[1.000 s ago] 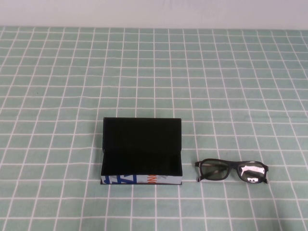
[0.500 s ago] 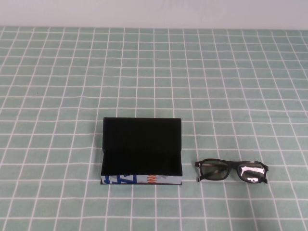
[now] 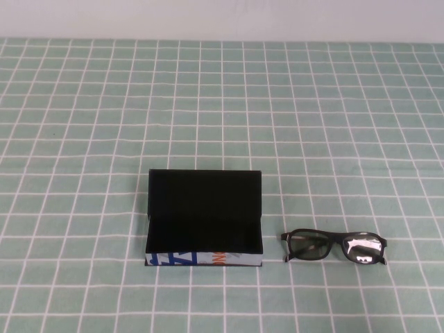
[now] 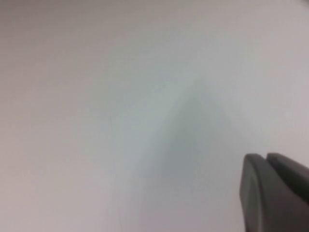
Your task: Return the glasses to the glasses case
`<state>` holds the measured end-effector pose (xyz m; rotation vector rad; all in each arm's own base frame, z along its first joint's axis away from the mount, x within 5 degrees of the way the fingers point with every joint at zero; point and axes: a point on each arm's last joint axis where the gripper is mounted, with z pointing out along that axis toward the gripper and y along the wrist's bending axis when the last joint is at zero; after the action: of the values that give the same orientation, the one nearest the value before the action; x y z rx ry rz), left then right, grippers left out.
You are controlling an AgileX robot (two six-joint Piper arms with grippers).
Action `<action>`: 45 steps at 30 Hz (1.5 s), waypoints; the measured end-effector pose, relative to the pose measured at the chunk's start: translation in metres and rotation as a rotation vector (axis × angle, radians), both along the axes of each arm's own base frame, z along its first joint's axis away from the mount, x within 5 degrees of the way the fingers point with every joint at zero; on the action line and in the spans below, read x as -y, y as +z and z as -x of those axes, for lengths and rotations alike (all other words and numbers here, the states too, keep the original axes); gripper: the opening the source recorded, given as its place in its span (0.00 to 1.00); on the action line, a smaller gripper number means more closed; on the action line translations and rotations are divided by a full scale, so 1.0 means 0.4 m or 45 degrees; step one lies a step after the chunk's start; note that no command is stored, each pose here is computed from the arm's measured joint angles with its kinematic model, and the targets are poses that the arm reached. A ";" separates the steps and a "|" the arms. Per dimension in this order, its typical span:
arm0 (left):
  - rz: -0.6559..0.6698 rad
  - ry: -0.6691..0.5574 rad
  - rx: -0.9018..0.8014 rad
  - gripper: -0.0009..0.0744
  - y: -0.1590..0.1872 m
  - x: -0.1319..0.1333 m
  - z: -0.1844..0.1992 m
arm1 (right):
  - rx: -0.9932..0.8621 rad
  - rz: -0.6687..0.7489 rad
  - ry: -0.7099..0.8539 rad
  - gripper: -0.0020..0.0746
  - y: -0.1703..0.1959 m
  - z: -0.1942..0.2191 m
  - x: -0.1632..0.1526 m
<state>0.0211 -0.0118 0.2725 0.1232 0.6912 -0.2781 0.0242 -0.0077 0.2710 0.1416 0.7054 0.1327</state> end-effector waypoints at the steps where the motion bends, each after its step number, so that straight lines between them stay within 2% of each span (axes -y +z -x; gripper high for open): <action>1: 0.031 -0.016 0.041 0.01 0.020 -0.003 0.009 | 0.048 -0.019 0.000 0.01 0.019 0.009 0.003; 7: 0.091 -0.029 0.148 0.01 0.158 -0.018 0.065 | 0.273 -0.108 0.065 0.01 0.176 0.086 0.009; 14: 0.107 -0.009 0.160 0.01 0.308 -0.034 0.126 | 0.215 -0.157 0.222 0.01 0.353 0.188 -0.001; 18: 0.089 0.011 -0.006 0.01 0.373 -0.035 0.111 | -0.026 -0.130 0.273 0.01 0.440 0.176 -0.015; 22: 0.051 0.038 -0.338 0.01 0.396 -0.030 0.058 | -0.429 -0.120 0.342 0.01 0.487 0.101 -0.034; 28: 0.008 0.055 -0.948 0.01 0.325 -0.013 -0.063 | -1.047 -0.163 0.457 0.01 0.445 -0.063 -0.059; 33: -0.060 0.096 -1.326 0.01 0.243 -0.001 -0.137 | -1.326 -0.187 0.461 0.01 0.382 -0.157 -0.064; 38: -0.089 0.111 -1.478 0.01 0.212 0.005 -0.172 | -1.464 -0.191 0.477 0.01 0.334 -0.201 -0.069; 45: -0.085 0.094 -1.583 0.01 0.194 0.012 -0.191 | -1.834 0.165 0.494 0.01 0.283 -0.291 -0.103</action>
<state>0.0974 -0.0166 0.3501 -0.0301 1.9351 -0.2419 0.1405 0.0334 0.3843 -0.0555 2.1753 0.3621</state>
